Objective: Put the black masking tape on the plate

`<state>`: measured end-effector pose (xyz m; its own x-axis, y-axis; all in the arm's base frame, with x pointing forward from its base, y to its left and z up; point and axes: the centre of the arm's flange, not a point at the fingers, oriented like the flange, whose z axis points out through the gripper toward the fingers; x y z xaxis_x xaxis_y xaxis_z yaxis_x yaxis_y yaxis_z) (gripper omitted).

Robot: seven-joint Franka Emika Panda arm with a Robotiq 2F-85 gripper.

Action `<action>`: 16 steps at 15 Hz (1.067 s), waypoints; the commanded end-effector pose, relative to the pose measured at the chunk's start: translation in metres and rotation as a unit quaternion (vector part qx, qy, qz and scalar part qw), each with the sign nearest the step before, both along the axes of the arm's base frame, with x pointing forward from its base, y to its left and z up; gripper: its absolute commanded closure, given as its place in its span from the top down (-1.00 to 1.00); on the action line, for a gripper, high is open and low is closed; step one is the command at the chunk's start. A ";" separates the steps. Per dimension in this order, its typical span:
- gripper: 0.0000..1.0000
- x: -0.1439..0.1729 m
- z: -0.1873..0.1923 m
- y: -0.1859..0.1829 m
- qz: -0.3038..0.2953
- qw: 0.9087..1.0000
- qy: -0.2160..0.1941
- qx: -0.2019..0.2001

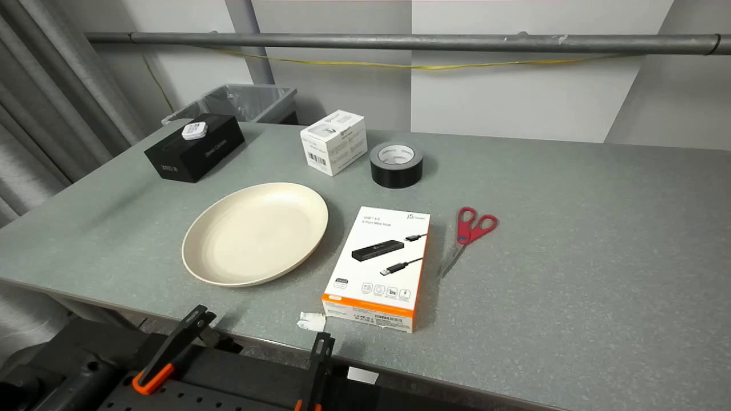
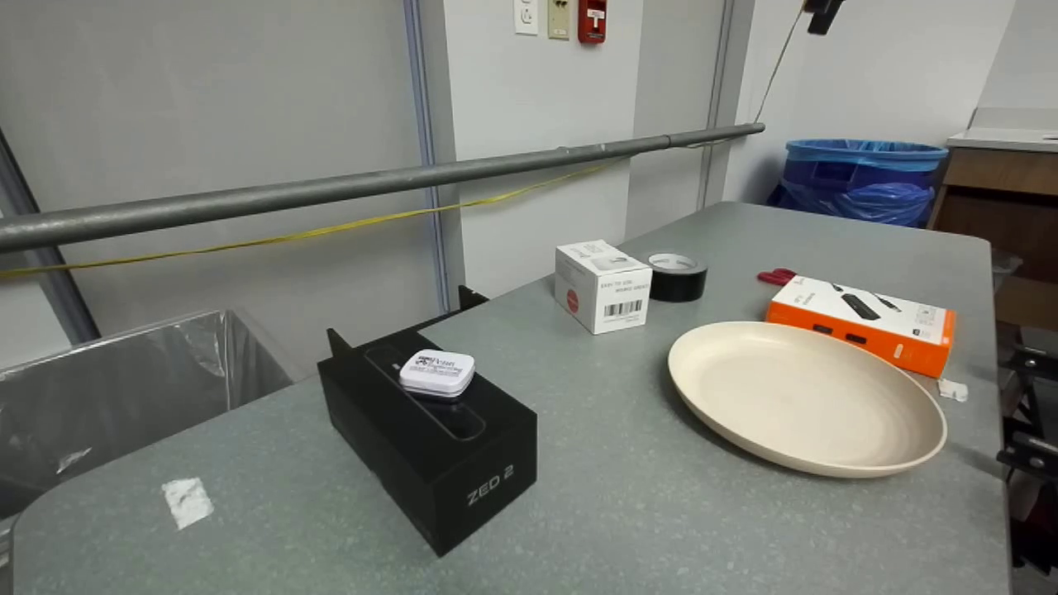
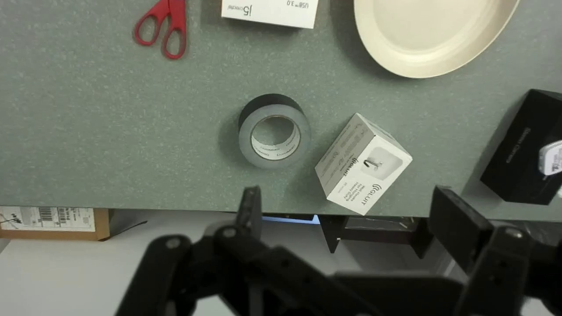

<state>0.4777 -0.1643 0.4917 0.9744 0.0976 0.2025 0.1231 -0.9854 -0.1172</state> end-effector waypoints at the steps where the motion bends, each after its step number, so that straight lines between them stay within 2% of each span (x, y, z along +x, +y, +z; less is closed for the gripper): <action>1: 1.00 0.023 -0.070 0.012 0.032 0.999 -0.010 -0.016; 5: 1.00 0.033 -0.130 0.026 0.058 0.997 0.007 -0.042; 7: 1.00 0.036 -0.132 0.031 0.061 0.998 0.032 -0.010; 8: 1.00 0.029 -0.133 0.034 0.051 0.998 0.030 -0.033; 16: 1.00 0.032 -0.137 0.036 0.053 0.998 0.031 -0.025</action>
